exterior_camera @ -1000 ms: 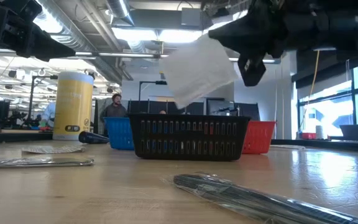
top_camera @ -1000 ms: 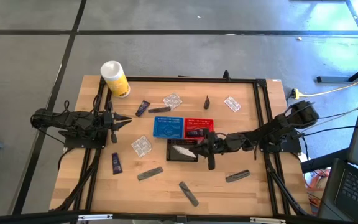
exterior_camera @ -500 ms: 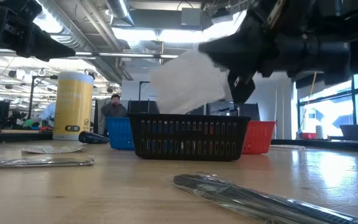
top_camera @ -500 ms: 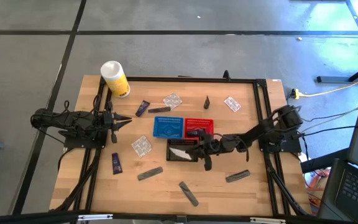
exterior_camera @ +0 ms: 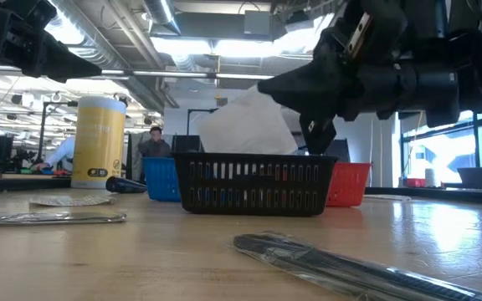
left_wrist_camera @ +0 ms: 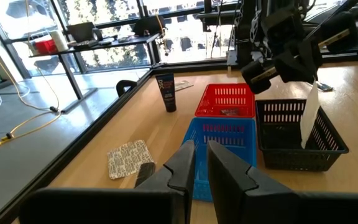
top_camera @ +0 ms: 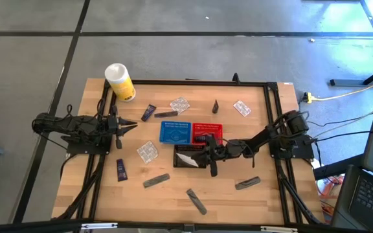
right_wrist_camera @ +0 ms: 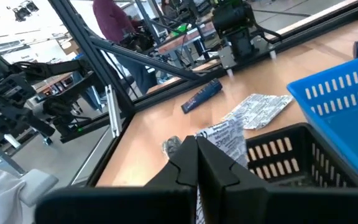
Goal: Pick & Place Travel size toiletries
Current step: Put the white bandage into the black bin
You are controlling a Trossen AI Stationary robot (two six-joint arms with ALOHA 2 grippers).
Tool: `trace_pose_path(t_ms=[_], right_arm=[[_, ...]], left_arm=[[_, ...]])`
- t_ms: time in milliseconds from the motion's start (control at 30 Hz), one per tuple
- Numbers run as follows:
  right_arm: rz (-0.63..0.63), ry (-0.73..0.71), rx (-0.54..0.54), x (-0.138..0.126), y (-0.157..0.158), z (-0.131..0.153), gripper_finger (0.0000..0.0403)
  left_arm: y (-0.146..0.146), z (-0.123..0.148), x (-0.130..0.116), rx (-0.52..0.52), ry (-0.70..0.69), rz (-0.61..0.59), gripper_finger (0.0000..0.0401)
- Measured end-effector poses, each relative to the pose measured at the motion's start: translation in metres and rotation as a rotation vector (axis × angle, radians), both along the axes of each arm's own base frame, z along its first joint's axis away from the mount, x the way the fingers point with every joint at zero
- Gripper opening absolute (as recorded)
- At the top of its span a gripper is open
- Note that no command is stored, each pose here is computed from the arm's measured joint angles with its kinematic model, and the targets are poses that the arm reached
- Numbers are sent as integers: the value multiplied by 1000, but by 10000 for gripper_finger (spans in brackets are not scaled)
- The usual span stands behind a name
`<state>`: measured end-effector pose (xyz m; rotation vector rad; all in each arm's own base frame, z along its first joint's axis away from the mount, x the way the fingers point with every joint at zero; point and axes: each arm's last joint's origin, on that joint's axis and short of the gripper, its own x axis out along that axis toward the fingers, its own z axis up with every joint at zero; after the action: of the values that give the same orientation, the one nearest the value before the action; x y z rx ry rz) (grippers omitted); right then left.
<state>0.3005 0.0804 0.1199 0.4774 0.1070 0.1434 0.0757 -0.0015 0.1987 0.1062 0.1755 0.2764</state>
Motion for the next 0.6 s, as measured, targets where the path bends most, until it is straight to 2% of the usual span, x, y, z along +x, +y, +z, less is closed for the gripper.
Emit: trace_pose_path(t_ms=[300, 600], right_arm=[[-36, 152, 44, 1, -8, -19, 0], [43, 110, 59, 7, -5, -11, 0]], left_arm=[[0, 0, 0, 0, 0, 0, 36], [0, 0, 0, 0, 0, 0, 36]])
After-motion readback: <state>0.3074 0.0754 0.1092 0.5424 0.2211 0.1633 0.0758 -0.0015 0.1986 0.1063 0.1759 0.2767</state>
